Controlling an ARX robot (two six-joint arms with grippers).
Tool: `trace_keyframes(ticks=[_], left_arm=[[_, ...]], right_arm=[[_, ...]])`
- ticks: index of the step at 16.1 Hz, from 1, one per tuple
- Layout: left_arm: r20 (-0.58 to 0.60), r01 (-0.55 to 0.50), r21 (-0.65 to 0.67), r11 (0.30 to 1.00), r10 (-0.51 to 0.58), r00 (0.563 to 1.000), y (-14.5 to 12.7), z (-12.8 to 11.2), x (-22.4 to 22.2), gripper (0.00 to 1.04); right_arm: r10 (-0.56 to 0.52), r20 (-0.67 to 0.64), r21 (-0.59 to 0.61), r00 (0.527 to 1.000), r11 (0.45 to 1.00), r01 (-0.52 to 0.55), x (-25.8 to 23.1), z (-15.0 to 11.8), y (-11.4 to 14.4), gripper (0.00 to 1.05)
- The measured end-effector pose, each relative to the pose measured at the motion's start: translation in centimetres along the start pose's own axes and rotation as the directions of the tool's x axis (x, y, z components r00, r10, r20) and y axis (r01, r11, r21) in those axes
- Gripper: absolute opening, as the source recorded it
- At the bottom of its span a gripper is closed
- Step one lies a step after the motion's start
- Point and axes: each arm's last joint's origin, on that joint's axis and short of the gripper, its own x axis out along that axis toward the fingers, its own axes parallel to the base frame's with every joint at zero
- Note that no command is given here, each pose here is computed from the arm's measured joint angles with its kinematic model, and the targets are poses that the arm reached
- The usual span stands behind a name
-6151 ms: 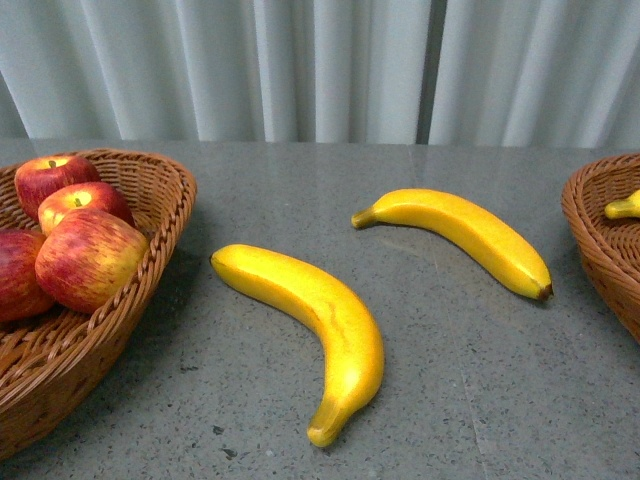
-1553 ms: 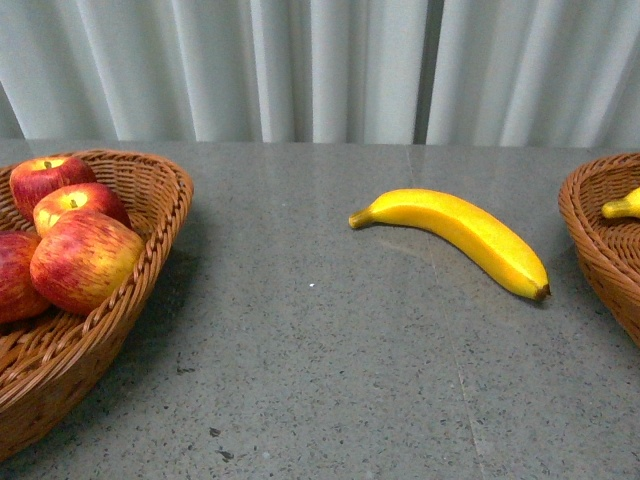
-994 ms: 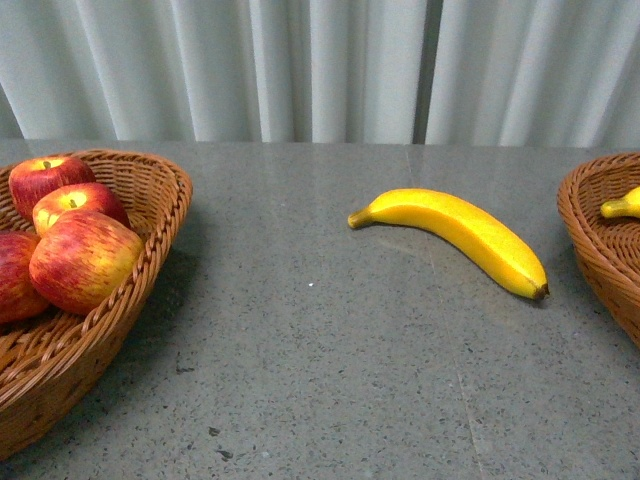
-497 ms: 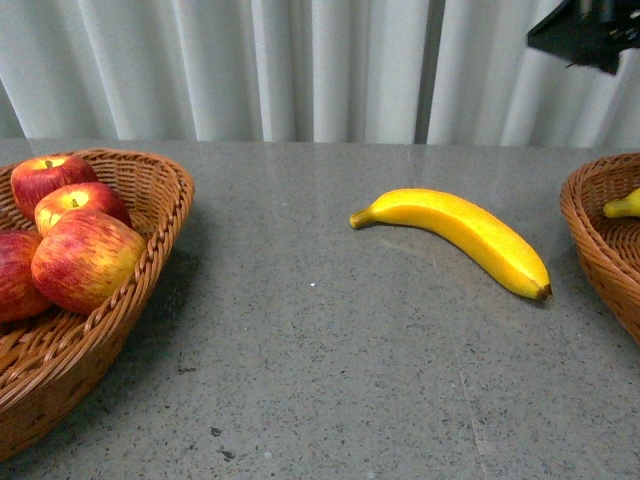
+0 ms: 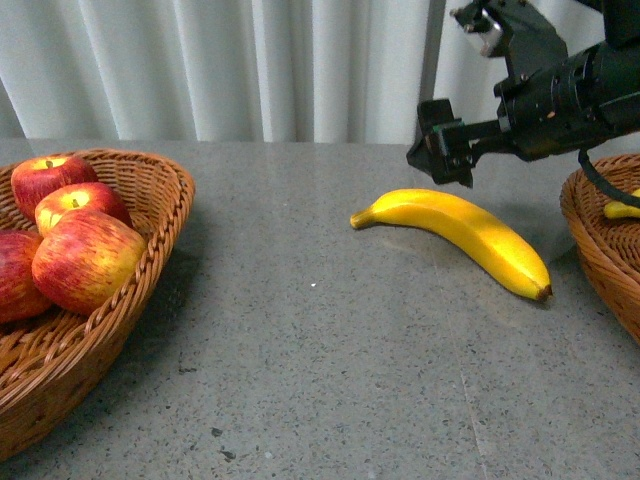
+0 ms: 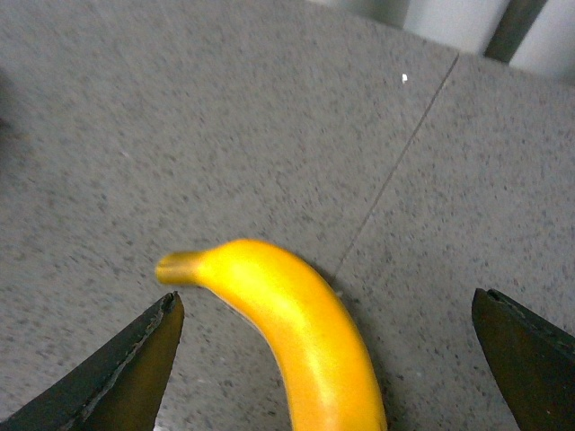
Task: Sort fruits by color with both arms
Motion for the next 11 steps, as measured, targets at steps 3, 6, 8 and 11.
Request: trace_keyframes(ticks=[3,6,8,11], left_arm=[[0.000,0.000,0.000,1.000,0.000,1.000,0.0,0.0,0.0,0.98],[0.000,0.000,0.000,1.000,0.000,1.000,0.0,0.0,0.0,0.98],[0.000,0.000,0.000,1.000,0.000,1.000,0.0,0.0,0.0,0.98],[0.000,0.000,0.000,1.000,0.000,1.000,0.0,0.0,0.0,0.98]], right_arm=[[-0.005,-0.071,-0.048,0.997,0.999,0.002,1.2,-1.0,-0.5,0.98],[-0.001,-0.149,-0.119,0.989,0.993,-0.016,2.0,-1.7,-0.6,0.98],[-0.027,-0.197,-0.171,0.980,0.985,-0.008,2.5,-1.8,-0.3,0.98],[-0.026,-0.250,-0.192,0.968,0.981,-0.023,3.2,-2.6,0.2,0.73]])
